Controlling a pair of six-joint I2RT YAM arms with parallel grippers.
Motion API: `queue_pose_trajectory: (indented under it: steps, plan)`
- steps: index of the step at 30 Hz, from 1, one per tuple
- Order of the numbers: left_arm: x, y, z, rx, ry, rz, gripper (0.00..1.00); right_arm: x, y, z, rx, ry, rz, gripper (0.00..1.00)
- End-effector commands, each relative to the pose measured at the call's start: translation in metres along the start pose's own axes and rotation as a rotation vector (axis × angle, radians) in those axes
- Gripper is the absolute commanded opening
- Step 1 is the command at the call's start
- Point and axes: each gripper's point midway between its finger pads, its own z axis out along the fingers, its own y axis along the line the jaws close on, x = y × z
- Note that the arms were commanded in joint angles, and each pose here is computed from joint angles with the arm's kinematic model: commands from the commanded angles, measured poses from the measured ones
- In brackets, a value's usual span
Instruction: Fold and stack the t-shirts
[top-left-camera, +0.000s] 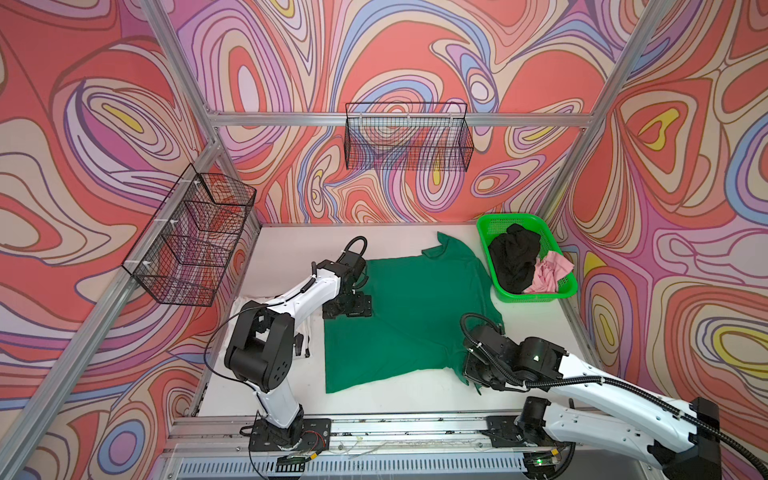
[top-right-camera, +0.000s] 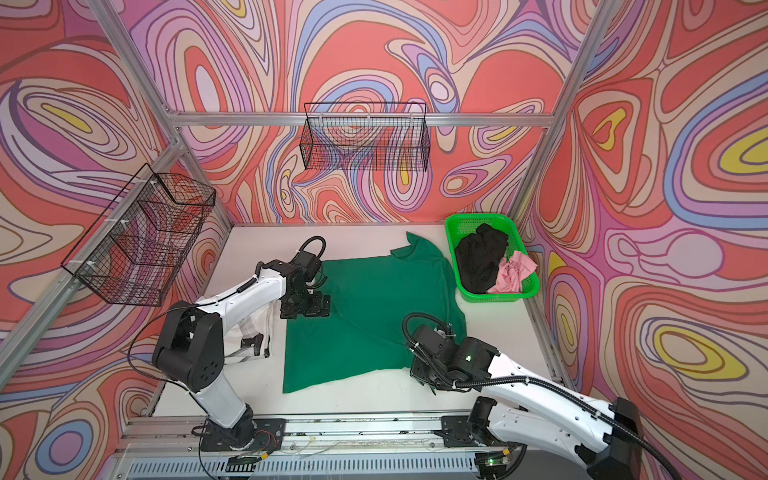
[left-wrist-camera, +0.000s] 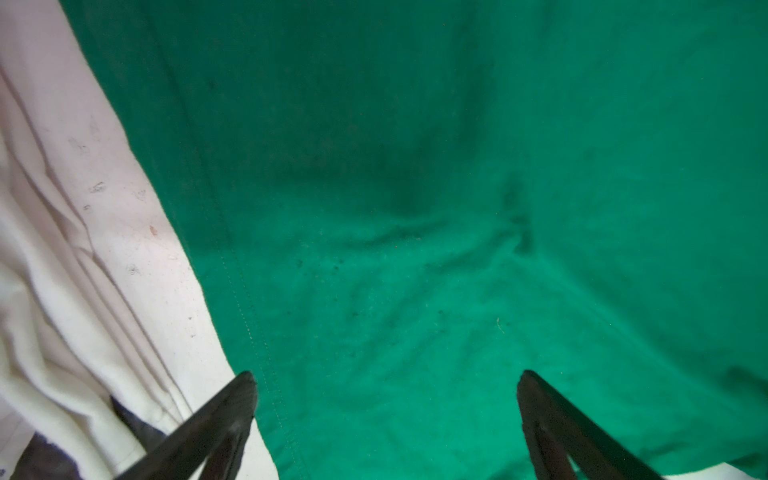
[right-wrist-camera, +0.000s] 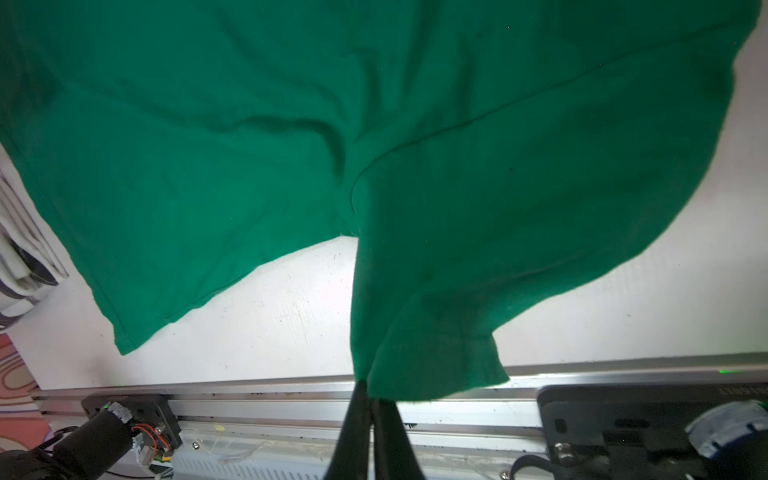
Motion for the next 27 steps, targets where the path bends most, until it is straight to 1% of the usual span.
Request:
queue_pose_trajectory:
  steps: [1,2,3,4,7,8,9,13,15,18,19,21,23,25,27]
  plan:
    - [0.001,0.0,-0.001,-0.015,0.016,0.014,1.0,-0.001,-0.022,0.007,0.066,-0.03,0.058,0.0]
    - [0.001,0.0,-0.001,-0.015,0.018,0.014,1.0,0.0,-0.027,0.008,0.086,-0.028,0.051,0.02]
    - [0.001,0.0,-0.001,-0.015,0.018,0.013,1.0,-0.001,-0.029,0.007,0.097,-0.034,0.041,0.09]
    - [0.001,0.001,-0.001,-0.016,0.018,0.013,1.0,-0.004,-0.03,0.004,0.106,-0.049,0.033,0.19]
    - [0.001,0.001,-0.001,-0.022,0.016,0.014,1.0,-0.013,-0.027,-0.005,0.118,-0.087,0.005,0.45]
    - [0.001,0.001,-0.001,-0.023,0.017,0.014,1.0,-0.015,-0.024,-0.008,0.119,-0.098,-0.007,0.51]
    - [0.001,0.002,-0.001,-0.026,0.017,0.012,1.0,-0.021,-0.02,-0.013,0.123,-0.121,-0.021,0.58]
    - [-0.002,-0.001,-0.006,-0.011,0.008,-0.007,1.0,-0.05,-0.002,-0.04,0.14,-0.256,-0.102,0.95]
    - [-0.006,-0.003,-0.011,-0.01,-0.006,-0.018,1.0,-0.066,0.009,-0.049,0.162,-0.322,-0.14,0.98]
    - [-0.011,-0.006,-0.014,-0.005,-0.023,-0.042,1.0,-0.092,0.033,-0.05,0.176,-0.4,-0.205,0.98]
    - [-0.011,-0.009,-0.013,0.004,-0.022,-0.055,1.0,-0.104,0.04,-0.045,0.182,-0.402,-0.22,0.98]
    - [-0.012,-0.016,-0.009,0.01,-0.02,-0.078,1.0,-0.127,0.054,-0.027,0.142,-0.374,-0.232,0.98]
    - [-0.01,-0.022,0.0,0.013,-0.01,-0.1,1.0,-0.153,0.06,-0.007,0.092,-0.349,-0.205,0.98]
    - [-0.009,-0.025,0.009,-0.011,-0.009,-0.116,1.0,-0.181,0.064,0.013,0.089,-0.36,-0.189,0.98]
    - [-0.01,-0.028,0.019,-0.02,0.003,-0.143,1.0,-0.201,0.069,0.034,0.103,-0.353,-0.191,0.98]
